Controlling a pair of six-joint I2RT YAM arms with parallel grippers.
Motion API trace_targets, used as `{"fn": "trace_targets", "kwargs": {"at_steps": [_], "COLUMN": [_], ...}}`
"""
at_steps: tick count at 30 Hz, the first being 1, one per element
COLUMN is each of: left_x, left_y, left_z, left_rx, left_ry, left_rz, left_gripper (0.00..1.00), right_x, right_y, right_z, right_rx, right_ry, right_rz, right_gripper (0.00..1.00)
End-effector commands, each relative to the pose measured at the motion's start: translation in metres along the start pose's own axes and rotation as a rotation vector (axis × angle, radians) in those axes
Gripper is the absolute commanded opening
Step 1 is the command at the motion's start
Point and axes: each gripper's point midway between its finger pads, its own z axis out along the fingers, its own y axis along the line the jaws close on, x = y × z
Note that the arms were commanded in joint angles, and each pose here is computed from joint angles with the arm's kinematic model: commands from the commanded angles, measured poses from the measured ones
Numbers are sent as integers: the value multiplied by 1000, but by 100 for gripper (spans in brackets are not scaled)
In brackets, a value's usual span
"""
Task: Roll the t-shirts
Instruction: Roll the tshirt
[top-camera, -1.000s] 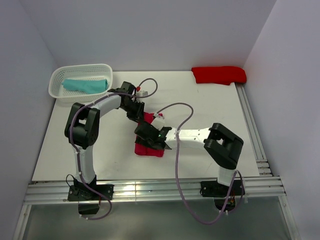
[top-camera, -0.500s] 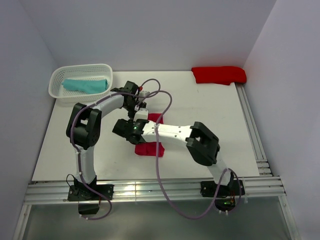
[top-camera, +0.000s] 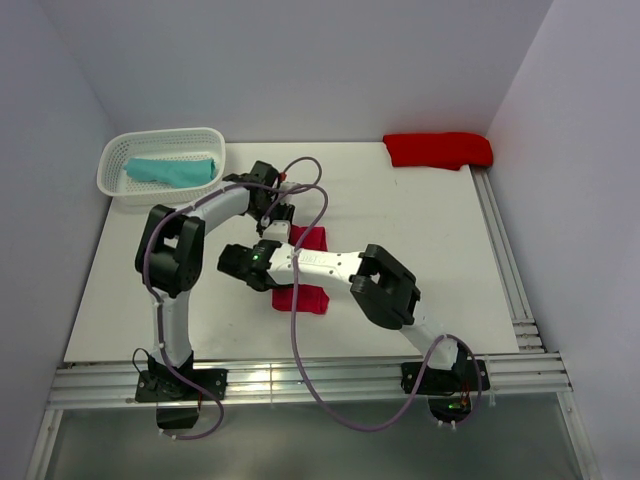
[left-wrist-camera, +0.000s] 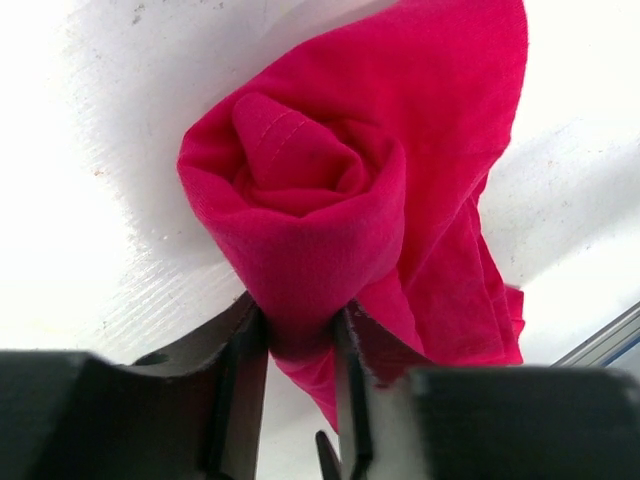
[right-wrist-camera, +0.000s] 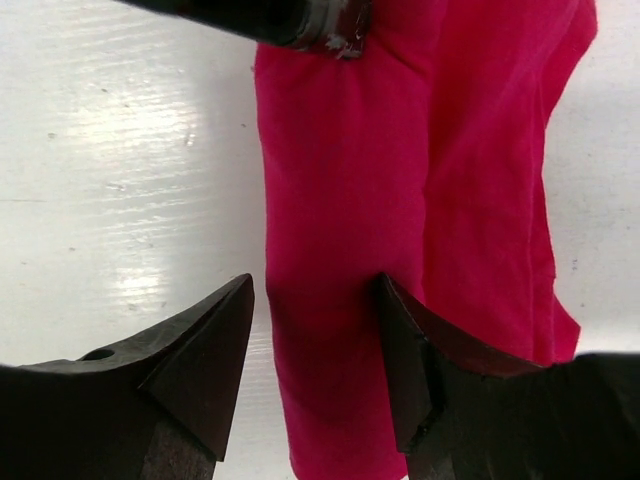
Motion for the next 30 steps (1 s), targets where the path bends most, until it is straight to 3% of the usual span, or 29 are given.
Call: {"fn": "trace_targets", "kwargs": {"at_steps": [1,7,13,18,21,22,24,25,26,30], "left_x": [-8,-16,-29,-36,-34,-32,-26,-26,-22,-13], "left_y": [11,8,0,-10,-13,-17,-18,-21,-22,-24], "left_z": [4,0,-13,-30,-37,-38,-40,-40,-41,-40], "left_rx": [-57,-52,-28,32,79,103,132,159,175,262], "left_ry": [-4,-8,-39,-71,-75,-73,-74,-85,-82,-81], "left_rz": [26,44,78,103,142,143,151,156,154,139], "left_gripper": [36,48,62,75,77,77,78,78,78,79], "right_x": [26,45,52,51,51,33,51,32,52,54], "right_y": [-26,-44,-42,-23,-20,-10,-21,-8,-20,-22], "right_z": [16,27,30,23,23,17,22,15,20,21], "right_rx": [108,190,136,-117,-270,-354,-409,-517,-534,-659], "right_ry": [47,86,97,114,155,131,192,167,225,266], "right_rz": [-67,-112,-76,61,177,253,286,364,381,494], "right_gripper": [59,57,38,33,33,32,33,33,33,33]}}
